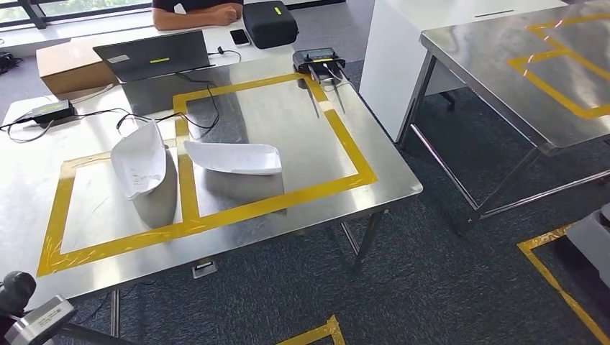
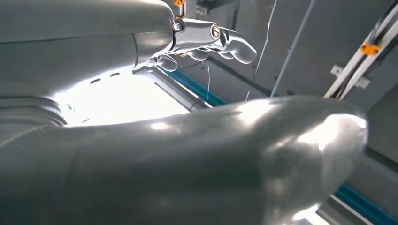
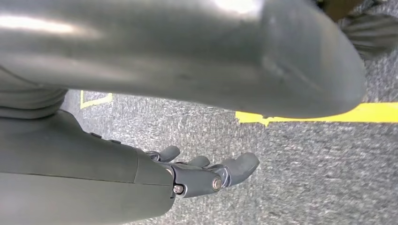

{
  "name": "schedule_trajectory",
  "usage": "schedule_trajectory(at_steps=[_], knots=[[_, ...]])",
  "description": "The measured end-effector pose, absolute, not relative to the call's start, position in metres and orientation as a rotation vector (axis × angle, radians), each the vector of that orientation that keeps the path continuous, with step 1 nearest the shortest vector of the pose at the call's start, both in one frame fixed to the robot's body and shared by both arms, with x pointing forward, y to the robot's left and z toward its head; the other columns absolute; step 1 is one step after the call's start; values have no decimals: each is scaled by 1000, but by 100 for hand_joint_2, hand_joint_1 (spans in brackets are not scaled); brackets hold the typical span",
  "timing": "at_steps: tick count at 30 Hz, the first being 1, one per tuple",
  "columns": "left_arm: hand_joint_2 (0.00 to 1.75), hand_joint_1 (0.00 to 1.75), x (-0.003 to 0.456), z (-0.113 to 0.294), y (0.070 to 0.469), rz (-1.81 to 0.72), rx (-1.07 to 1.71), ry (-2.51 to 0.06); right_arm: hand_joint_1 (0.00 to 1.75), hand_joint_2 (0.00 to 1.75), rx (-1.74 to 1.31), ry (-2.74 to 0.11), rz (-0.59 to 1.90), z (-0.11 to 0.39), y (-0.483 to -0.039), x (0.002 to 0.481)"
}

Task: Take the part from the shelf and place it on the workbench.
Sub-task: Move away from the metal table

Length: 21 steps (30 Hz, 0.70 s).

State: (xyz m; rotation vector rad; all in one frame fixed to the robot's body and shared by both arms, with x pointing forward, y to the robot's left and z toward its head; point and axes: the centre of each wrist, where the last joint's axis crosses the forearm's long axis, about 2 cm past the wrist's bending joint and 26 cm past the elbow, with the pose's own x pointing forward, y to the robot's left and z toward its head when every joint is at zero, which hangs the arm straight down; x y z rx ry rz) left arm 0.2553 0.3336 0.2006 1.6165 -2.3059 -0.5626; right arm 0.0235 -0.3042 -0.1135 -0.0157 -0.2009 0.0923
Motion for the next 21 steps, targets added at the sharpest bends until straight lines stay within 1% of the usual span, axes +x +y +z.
schedule_trajectory(at_steps=[8, 13, 18, 21], knots=[[0, 0, 255, 185, 332, -586, 1579, -2249, 0, 0, -22, -216, 83, -113, -305, 25], [0, 0, 251, 165, 334, -604, 1537, -2169, 0, 0, -24, -206, 75, -113, -305, 25], [0, 0, 239, 133, 334, -574, 1446, -2054, 0, 0, -18, -193, 96, -114, -304, 24], [0, 0, 233, 102, 336, -510, 1356, -1920, 0, 0, -18, -205, 100, -114, -301, 24]])
